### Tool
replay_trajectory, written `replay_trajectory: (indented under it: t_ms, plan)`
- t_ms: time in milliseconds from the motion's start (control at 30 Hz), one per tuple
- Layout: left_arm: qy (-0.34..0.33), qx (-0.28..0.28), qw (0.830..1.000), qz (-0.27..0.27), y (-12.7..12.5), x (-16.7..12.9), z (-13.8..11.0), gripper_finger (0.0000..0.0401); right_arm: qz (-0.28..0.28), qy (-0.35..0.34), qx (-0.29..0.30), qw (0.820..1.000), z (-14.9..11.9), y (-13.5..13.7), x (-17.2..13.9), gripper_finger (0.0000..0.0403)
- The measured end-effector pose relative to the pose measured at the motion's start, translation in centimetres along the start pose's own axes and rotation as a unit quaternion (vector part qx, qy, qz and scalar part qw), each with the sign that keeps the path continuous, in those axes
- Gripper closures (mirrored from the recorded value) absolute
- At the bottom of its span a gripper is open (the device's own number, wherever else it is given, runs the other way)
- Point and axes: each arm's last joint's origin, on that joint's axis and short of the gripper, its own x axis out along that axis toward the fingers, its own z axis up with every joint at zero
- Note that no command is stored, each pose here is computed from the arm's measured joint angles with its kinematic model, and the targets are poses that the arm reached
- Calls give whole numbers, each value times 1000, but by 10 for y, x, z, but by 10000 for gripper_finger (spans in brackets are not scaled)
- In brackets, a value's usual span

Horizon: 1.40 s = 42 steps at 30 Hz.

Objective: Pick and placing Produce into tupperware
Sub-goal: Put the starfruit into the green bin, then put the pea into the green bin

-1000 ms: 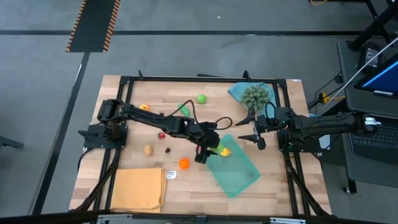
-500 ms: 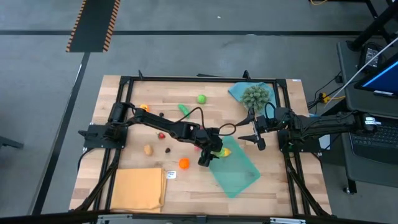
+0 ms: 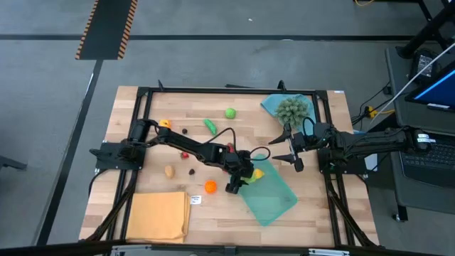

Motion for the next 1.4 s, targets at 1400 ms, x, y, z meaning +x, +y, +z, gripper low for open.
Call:
replay_trajectory:
  t_ms: [1400]
  plan:
    - [-184, 35, 981, 51, -10, -181, -13, 141, 1, -2, 37, 999, 0, 0, 0, 127]
